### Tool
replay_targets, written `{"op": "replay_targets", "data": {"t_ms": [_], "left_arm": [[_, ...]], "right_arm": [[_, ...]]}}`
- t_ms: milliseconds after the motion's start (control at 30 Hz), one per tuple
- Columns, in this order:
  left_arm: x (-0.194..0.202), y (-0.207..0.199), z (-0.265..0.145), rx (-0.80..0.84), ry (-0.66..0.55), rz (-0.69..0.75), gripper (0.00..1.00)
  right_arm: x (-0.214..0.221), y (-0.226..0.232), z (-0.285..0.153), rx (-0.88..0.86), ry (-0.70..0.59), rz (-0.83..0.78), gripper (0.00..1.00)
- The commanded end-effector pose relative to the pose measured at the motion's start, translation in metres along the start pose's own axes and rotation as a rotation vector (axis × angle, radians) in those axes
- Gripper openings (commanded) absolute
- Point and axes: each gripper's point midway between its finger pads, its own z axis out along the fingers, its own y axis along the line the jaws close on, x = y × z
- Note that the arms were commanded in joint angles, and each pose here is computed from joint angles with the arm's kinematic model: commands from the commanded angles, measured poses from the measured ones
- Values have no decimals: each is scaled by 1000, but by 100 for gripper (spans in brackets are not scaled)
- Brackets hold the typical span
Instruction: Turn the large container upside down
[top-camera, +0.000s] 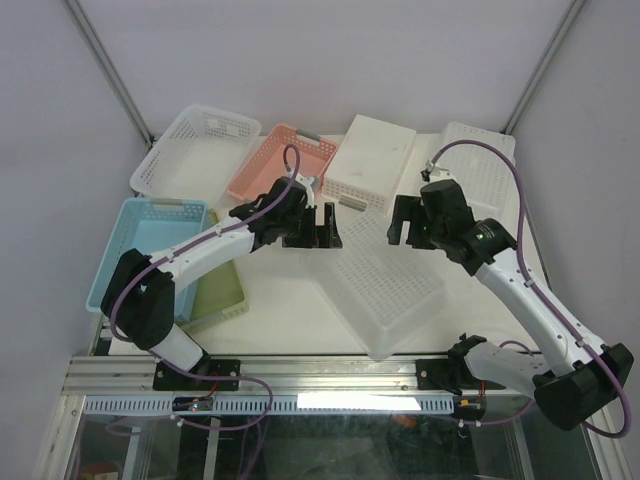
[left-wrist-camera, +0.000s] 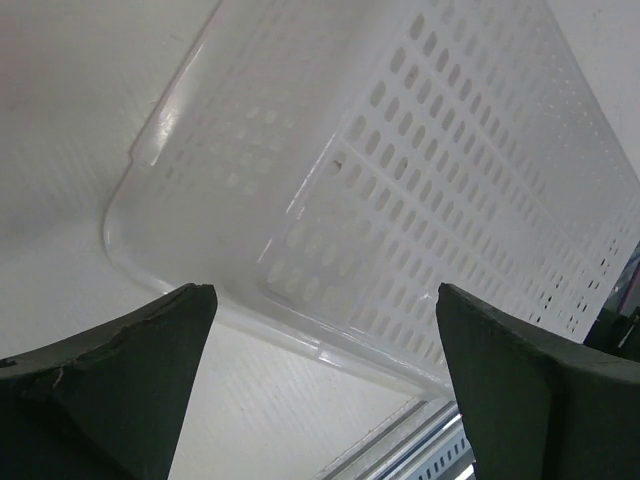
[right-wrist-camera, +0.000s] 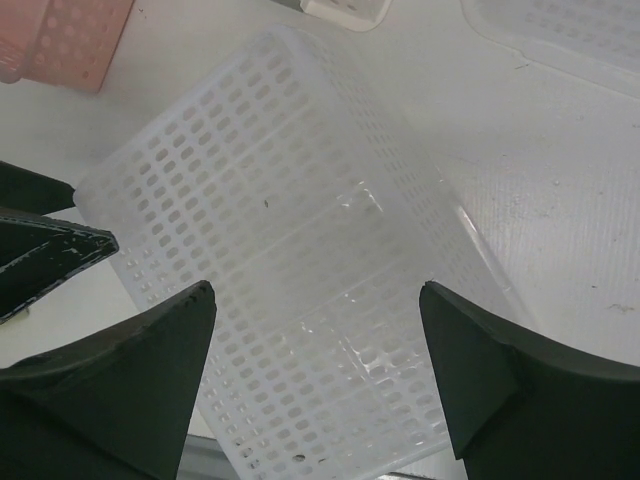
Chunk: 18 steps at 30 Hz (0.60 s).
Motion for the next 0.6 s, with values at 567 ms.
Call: {"op": "replay_targets", "data": {"t_ms": [567], "left_arm": [[-24,-197,42,561,-11,137,99]], "right_arm": [[-39,-24,-69,63,-231,79,87]]}}
